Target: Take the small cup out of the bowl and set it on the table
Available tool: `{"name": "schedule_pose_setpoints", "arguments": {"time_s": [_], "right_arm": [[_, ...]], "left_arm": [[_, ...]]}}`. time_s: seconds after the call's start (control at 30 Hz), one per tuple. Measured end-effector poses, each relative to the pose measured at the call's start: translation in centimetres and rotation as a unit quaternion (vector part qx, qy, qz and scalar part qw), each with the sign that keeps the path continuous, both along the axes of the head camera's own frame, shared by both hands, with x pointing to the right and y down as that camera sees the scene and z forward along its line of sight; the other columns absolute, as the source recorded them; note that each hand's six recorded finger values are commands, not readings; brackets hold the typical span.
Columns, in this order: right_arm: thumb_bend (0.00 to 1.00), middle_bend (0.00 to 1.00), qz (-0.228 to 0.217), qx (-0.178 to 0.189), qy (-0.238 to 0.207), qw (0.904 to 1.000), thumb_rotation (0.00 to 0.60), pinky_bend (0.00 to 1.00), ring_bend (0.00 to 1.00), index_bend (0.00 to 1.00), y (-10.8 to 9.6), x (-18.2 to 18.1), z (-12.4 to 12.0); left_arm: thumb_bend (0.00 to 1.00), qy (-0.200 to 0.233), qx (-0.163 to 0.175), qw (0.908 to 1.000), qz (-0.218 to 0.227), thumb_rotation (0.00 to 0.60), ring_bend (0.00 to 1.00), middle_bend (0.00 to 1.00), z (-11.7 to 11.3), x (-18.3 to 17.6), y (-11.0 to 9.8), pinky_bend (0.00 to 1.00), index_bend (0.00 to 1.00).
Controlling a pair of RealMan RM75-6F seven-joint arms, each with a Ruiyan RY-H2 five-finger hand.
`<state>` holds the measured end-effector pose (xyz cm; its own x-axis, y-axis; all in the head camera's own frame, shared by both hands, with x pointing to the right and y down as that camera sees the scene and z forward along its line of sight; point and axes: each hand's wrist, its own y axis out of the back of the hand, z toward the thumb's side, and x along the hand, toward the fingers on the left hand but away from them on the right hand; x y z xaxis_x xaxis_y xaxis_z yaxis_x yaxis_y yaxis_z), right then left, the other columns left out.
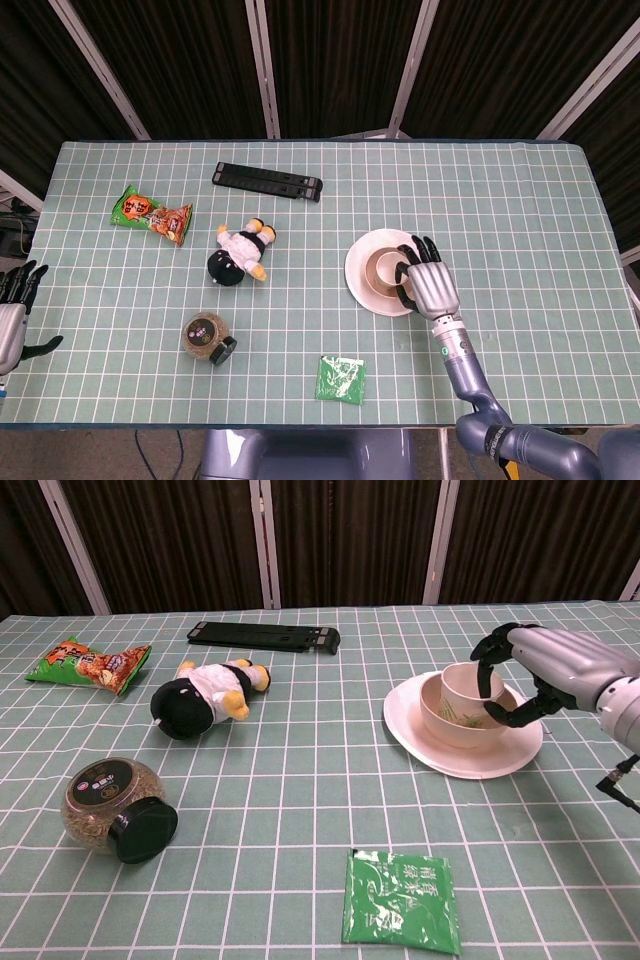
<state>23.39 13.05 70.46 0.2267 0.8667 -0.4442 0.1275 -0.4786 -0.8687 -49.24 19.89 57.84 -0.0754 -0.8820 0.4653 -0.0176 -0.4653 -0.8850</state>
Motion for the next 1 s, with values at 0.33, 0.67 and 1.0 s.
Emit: {"name": "schedule_pose_setpoints", "arguments": {"time_s": [0.33, 0.67, 1.0], "right_arm": [[0.43, 0.21, 0.001, 0.031, -0.014, 0.9994, 0.600, 0.00, 0.00, 0.63, -0.8, 0.2, -1.8], [0.42, 0.21, 0.044, 0.117, -0.001, 0.9922, 0.600, 0.00, 0.00, 0.63, -3.2, 6.0, -7.8], [0.41, 0.21, 0.115, 0.054, 0.081, 0.9886, 0.600, 0.00, 0.00, 0.63, -1.4, 15.1, -5.6]], "left_arm": [[0.01, -0.001, 0.000, 1.0000, -0.001, 0.600, 0.00, 0.00, 0.0, -0.1, 0.0, 0.00, 0.00], [0.01, -0.003, 0.003, 1.0000, 0.003, 0.600, 0.00, 0.00, -0.1, 0.2, 0.0, 0.00, 0.00], [0.01, -0.006, 0.004, 1.0000, 0.005, 0.600, 0.00, 0.00, -0.1, 0.6, 0.0, 0.00, 0.00]]}}
